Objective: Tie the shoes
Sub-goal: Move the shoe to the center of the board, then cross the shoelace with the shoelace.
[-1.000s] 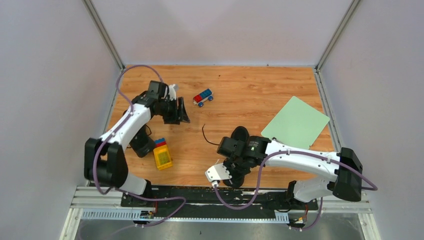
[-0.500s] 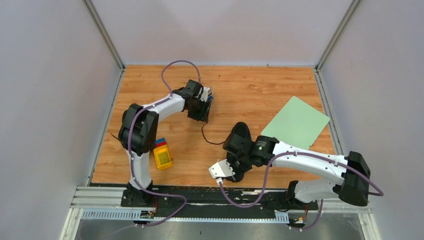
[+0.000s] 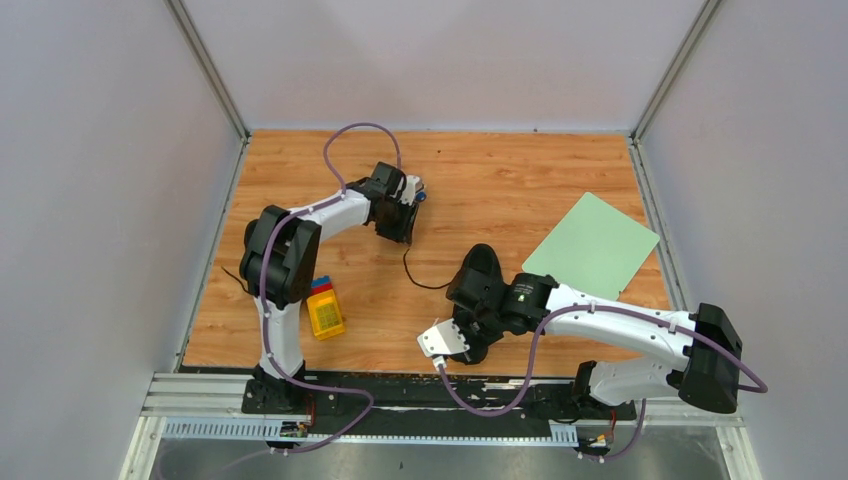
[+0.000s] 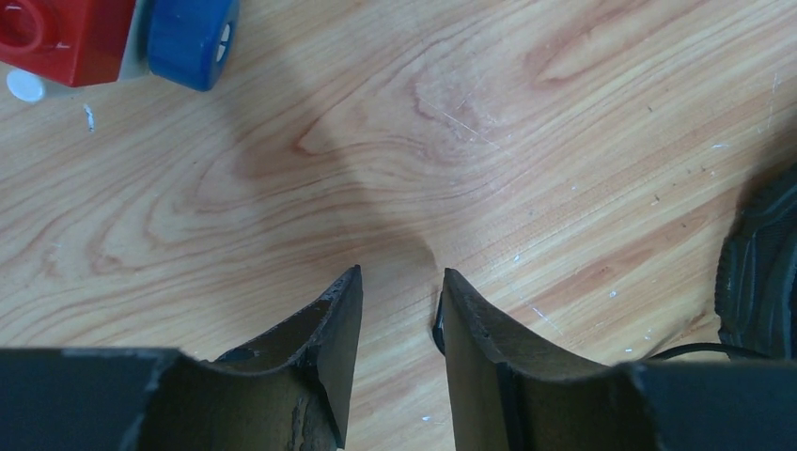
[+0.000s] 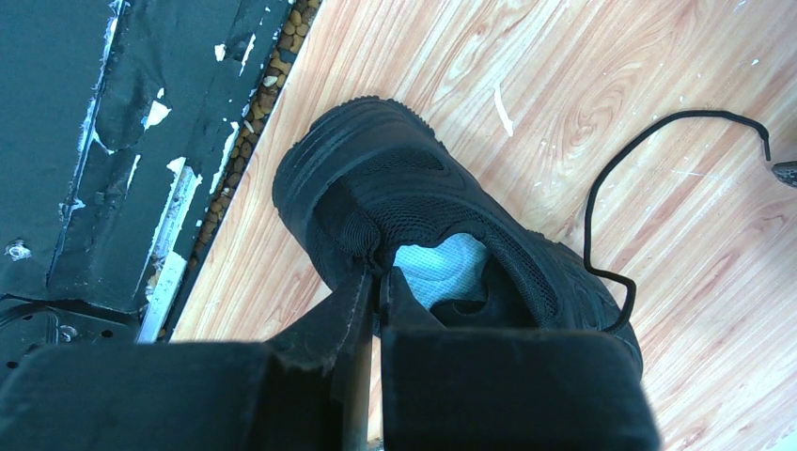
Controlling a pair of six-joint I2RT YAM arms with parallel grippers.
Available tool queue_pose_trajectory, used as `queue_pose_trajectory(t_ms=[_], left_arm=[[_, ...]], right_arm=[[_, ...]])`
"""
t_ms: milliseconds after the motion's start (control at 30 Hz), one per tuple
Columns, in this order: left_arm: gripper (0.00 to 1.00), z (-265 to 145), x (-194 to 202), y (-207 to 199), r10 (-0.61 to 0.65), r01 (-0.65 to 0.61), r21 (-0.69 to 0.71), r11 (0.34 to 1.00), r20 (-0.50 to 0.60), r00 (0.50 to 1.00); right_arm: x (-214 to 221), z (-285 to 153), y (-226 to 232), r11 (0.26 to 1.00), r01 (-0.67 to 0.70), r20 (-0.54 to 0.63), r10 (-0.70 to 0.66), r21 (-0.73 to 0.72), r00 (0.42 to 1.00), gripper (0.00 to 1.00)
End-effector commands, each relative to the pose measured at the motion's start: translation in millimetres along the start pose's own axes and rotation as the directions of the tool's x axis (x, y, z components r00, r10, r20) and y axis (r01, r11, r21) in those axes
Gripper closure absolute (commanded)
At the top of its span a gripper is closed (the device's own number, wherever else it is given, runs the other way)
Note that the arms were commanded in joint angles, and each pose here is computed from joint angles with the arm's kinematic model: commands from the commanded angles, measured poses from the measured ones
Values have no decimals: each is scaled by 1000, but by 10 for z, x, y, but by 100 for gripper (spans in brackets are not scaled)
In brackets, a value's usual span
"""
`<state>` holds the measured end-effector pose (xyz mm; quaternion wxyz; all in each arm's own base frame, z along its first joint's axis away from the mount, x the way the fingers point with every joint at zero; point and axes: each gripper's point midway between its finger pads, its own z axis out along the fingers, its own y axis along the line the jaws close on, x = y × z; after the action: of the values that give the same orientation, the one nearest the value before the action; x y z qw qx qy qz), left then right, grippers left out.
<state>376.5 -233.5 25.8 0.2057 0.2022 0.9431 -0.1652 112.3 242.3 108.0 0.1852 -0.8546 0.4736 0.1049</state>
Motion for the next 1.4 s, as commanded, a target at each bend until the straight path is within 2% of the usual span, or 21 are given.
queue_pose_trajectory(t_ms=[0,267,400,733,833,967,1000,1100,1233,1367], left_arm=[[55,-30,93,-150,42,-42,29,999,-5,999],[55,-110,152,-121,60,-60,-64,996,-1,998],[59,-143,210,-23,51,-54,-125,991,-21,998],[62,-2,309,-212,107,-109,-41,993,-42,993],[73,71,344,-268,136,-139,-37,990,-65,988],[96,91,343,-236,132,-137,-57,989,-87,988],[100,56,310,-240,135,-140,-59,988,-82,987],[100,-127,193,-219,144,-148,-55,987,-66,987],[100,-735,-202,-284,182,-179,-44,983,80,980],[100,-1301,-357,-306,229,-214,-91,972,211,950]], right_arm=[[89,61,-43,1000,13,-32,-12,10,999,99],[90,49,-53,1000,6,-34,-6,17,999,98],[86,44,-54,1000,6,-32,-6,19,999,98],[125,69,-41,1000,6,-42,-5,24,999,99],[145,82,-24,1000,4,-46,-3,21,999,99],[143,70,-43,1000,5,-47,-4,31,999,99],[130,62,-62,999,7,-44,-5,38,999,98],[68,13,-199,996,8,-31,-6,92,999,100],[-176,-176,-504,984,20,21,-24,178,999,100],[-390,-262,-693,980,24,67,-38,200,997,100]])
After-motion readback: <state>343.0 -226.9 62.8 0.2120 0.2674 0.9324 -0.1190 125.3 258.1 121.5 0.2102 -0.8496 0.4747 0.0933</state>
